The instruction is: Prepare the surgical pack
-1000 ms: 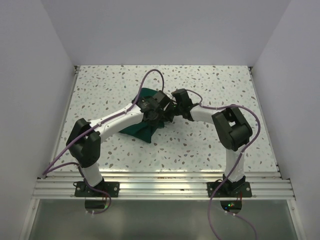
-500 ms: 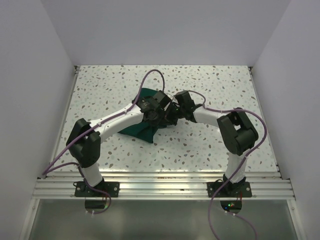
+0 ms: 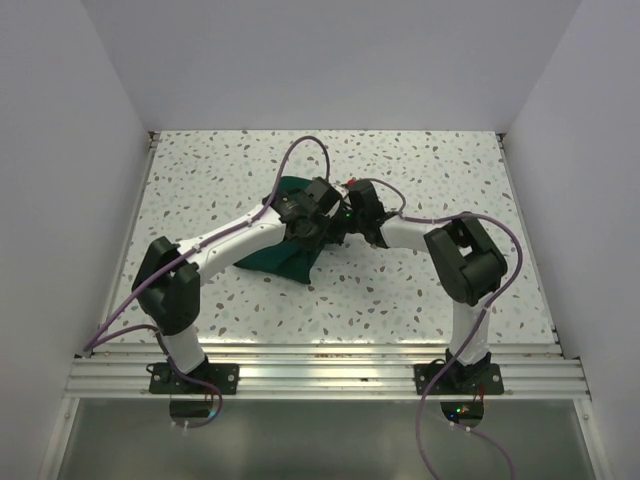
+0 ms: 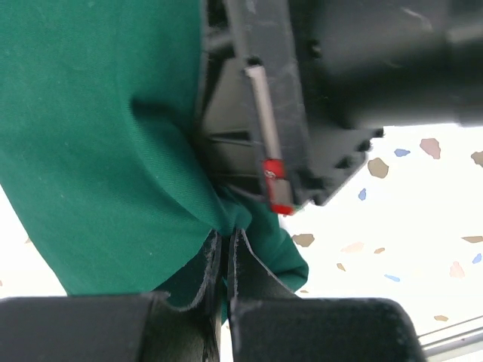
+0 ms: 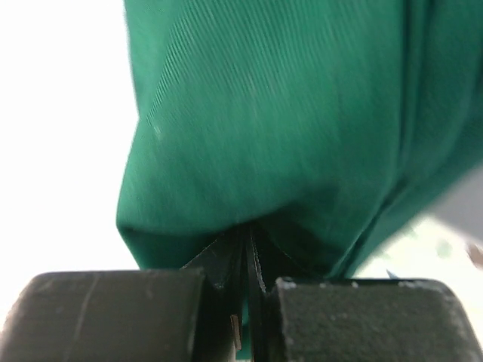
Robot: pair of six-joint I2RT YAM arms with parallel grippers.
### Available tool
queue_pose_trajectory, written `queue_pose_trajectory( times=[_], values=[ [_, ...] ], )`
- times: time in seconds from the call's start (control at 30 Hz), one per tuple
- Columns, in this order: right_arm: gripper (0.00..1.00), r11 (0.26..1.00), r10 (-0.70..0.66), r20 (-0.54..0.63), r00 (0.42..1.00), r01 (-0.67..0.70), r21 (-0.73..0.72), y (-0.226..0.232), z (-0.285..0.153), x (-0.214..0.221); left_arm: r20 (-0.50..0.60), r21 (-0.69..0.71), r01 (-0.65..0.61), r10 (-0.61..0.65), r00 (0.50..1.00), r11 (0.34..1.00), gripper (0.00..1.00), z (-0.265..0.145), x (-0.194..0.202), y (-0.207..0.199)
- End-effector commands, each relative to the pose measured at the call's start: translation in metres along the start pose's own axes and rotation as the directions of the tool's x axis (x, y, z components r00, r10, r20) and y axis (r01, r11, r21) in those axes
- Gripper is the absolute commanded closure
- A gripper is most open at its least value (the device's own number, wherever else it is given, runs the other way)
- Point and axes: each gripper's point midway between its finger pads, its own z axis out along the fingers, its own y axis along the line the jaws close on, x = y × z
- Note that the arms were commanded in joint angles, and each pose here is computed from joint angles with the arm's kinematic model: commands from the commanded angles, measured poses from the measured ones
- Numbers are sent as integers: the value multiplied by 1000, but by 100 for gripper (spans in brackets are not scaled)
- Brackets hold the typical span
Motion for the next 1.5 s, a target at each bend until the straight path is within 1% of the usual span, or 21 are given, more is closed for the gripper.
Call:
queue_pose_trajectory(
  times=[0.0,0.13,0.2,0.23,0.33,0.37,0.4,0.43,0.5,0.67,0.77,0.87,1.0,1.03,1.1,1.2,1.3,1.4,1.43,1.47],
  values=[
    [98,989,2,73,997,9,-145,32,11,-16,172,102,1,-19,985,995,100,-31,-49,-16],
    [98,986,24,138,990,0,-168,35,16,-30,158,106,1,-18,987,994,100,-29,-42,-16],
    [99,997,38,121,992,-30,-73,12,22,-28,141,111,0,-15,990,994,100,-25,-34,-17],
    [98,998,31,125,992,-25,-52,8,21,-29,142,113,0,-16,990,994,100,-23,-34,-19],
    [97,996,-32,138,990,19,93,-23,12,-31,119,112,2,-16,993,994,100,-18,-26,-19],
    [96,990,-91,134,987,75,124,-26,8,-33,112,111,4,-17,994,994,100,-16,-23,-19],
    [95,984,-96,120,988,76,162,-36,4,-33,113,112,6,-19,993,994,100,-16,-23,-19],
    [93,977,-133,121,984,110,184,-43,0,-38,111,114,10,-23,994,993,100,-16,-22,-19],
    [90,969,-143,116,983,116,218,-52,-8,-41,120,117,15,-29,992,993,100,-17,-21,-19],
    [89,980,-127,104,986,109,166,-53,-19,-44,112,113,14,-27,993,994,100,-17,-17,-18],
    [91,992,-100,128,987,89,85,-41,-13,-50,122,113,18,-32,992,993,100,-20,-19,-17],
    [92,998,-47,147,988,41,42,-38,-5,-54,118,119,12,-26,993,993,100,-19,-17,-18],
    [94,998,-14,192,981,25,-54,-23,8,-71,99,133,4,-17,995,991,100,-15,-10,-21],
    [95,997,22,202,979,-7,-76,-21,9,-75,89,145,3,-16,996,989,100,-12,-7,-23],
    [95,992,29,239,971,1,-123,-12,9,-87,82,153,0,-13,997,988,100,-9,-5,-25],
    [95,991,43,288,957,-3,-137,-12,3,-109,72,171,-3,-9,997,985,100,-4,1,-29],
    [95,991,62,305,950,-23,-131,-17,-4,-127,61,177,1,-12,998,984,100,-1,6,-31],
    [95,993,74,284,956,-45,-107,-26,-6,-130,52,182,1,-11,999,983,100,2,9,-32],
    [95,995,55,274,960,-31,-92,-26,-8,-130,47,183,-2,-7,999,983,100,3,10,-33],
    [94,997,62,246,967,-50,-56,-33,-8,-124,43,186,-4,-4,999,983,100,4,11,-34]
  ],
)
